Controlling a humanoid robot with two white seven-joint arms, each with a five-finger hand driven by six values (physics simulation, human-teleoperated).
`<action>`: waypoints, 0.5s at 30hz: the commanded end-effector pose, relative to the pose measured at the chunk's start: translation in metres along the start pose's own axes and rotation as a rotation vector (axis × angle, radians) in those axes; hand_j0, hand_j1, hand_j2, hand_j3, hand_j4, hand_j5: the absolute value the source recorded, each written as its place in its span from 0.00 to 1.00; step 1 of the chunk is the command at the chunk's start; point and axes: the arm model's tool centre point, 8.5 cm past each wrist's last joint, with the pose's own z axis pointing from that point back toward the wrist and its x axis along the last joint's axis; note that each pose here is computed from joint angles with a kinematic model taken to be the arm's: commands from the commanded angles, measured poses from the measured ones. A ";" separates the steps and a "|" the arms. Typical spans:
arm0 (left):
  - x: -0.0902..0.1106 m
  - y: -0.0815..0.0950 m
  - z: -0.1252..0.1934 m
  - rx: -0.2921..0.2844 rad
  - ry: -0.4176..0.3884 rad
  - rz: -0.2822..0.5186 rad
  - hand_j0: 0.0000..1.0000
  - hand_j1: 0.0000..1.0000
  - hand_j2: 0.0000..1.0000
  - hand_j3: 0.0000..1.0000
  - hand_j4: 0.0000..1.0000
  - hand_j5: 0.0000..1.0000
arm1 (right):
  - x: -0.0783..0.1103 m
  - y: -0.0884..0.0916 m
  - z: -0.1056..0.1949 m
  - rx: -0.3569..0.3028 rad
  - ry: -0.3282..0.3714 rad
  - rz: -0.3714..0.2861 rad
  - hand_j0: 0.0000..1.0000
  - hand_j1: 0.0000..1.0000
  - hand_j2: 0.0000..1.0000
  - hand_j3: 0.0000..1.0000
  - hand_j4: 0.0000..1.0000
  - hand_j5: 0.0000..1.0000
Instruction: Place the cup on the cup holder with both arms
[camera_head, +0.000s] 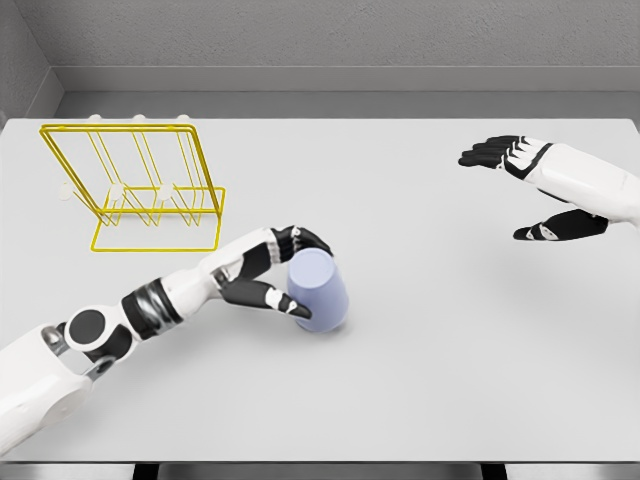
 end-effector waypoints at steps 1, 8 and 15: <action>0.012 0.005 0.007 0.002 -0.010 -0.019 0.57 0.57 0.57 0.57 0.57 0.57 | 0.001 0.000 -0.001 -0.010 -0.005 -0.009 1.00 1.00 1.00 1.00 1.00 1.00; 0.028 0.025 0.023 0.037 -0.006 -0.073 0.58 0.58 0.58 0.58 0.58 0.58 | 0.001 0.000 -0.001 -0.010 -0.005 -0.009 1.00 1.00 1.00 1.00 1.00 1.00; 0.041 0.036 0.029 0.058 -0.022 -0.089 0.58 0.58 0.58 0.58 0.58 0.58 | 0.001 0.000 -0.001 -0.010 -0.005 -0.009 1.00 1.00 1.00 1.00 1.00 1.00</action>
